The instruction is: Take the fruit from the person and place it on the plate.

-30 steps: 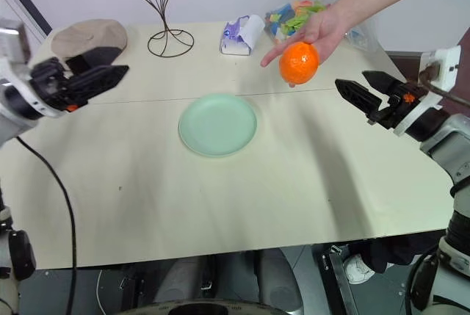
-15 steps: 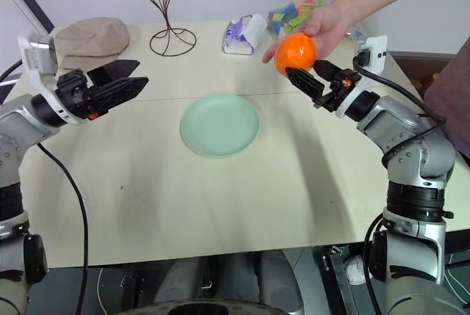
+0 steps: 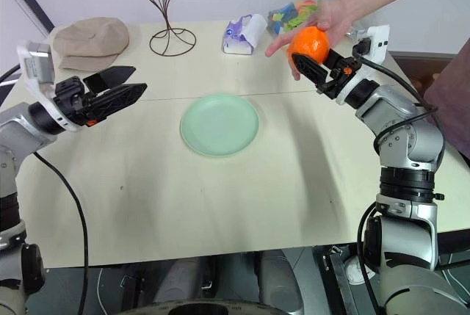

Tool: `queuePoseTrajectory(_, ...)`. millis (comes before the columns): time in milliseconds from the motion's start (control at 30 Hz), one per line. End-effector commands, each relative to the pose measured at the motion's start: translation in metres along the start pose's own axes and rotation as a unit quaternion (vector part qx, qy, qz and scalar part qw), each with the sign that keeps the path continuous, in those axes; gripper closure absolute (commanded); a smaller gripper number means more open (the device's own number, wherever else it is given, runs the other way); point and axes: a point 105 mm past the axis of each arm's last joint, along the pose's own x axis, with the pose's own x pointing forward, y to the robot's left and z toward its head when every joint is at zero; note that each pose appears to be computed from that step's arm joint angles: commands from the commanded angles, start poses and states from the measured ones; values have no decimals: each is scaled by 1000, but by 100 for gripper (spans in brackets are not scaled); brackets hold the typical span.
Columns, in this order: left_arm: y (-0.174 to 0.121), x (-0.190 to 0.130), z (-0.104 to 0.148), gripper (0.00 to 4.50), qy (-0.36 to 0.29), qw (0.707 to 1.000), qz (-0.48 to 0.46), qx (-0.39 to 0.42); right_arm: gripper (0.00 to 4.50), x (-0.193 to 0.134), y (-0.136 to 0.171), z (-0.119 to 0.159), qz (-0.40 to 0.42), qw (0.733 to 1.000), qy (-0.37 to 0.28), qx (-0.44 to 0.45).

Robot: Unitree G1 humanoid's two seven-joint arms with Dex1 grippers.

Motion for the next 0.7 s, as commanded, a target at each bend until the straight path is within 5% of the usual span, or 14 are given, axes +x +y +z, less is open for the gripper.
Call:
queuePoseTrajectory(33,-6,-2,12,0,-17,1000,-7,22,160,0,6,25,9,999,-40,-26)
queuePoseTrajectory(267,-7,-1,13,0,-16,1000,-9,24,160,-1,18,21,36,999,-21,-23)
queuePoseTrajectory(433,-8,-6,9,0,12,999,-9,32,160,1,65,-33,127,989,74,-12)
queuePoseTrajectory(700,-8,-24,-31,0,103,994,12,30,160,27,106,-91,162,979,121,12)
